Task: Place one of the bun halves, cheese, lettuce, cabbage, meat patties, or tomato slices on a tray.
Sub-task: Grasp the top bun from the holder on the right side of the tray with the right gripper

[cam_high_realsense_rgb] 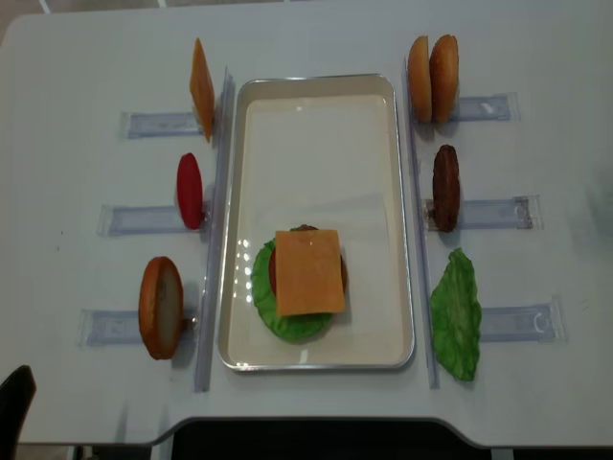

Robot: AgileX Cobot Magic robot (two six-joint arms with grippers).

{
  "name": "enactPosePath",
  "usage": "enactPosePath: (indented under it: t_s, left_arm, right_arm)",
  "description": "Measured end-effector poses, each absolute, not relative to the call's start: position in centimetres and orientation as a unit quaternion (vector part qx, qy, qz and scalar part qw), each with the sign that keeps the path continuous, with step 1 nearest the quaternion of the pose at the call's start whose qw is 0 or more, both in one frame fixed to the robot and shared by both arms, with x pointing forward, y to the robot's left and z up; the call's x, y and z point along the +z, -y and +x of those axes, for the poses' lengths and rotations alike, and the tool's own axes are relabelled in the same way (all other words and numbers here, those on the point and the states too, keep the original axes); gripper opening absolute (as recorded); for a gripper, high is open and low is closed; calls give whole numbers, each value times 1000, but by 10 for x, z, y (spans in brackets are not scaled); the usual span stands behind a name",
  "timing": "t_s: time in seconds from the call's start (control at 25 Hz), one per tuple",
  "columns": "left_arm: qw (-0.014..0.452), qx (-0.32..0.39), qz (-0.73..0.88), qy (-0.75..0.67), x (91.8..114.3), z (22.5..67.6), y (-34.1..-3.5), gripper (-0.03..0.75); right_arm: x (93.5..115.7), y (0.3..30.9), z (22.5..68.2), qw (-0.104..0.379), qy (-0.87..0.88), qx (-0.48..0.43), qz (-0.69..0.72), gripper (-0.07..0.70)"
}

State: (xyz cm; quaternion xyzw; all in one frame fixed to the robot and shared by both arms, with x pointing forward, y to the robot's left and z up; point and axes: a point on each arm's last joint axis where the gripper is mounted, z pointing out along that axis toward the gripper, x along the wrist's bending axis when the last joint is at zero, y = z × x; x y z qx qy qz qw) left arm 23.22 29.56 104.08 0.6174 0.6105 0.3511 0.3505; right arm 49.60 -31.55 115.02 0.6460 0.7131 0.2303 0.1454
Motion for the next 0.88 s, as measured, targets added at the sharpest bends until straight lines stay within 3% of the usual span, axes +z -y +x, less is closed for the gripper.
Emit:
enactPosePath:
  t_s: [0.48,0.88]
  left_arm:
    - [351,351,617,-611,1041,232,-296,444]
    - [351,351,617,-611,1041,232,-296,444]
  right_arm:
    - [1164,324,554,166,-720,240,630,290]
    - [1167,324,558,172,-719,243,628,290]
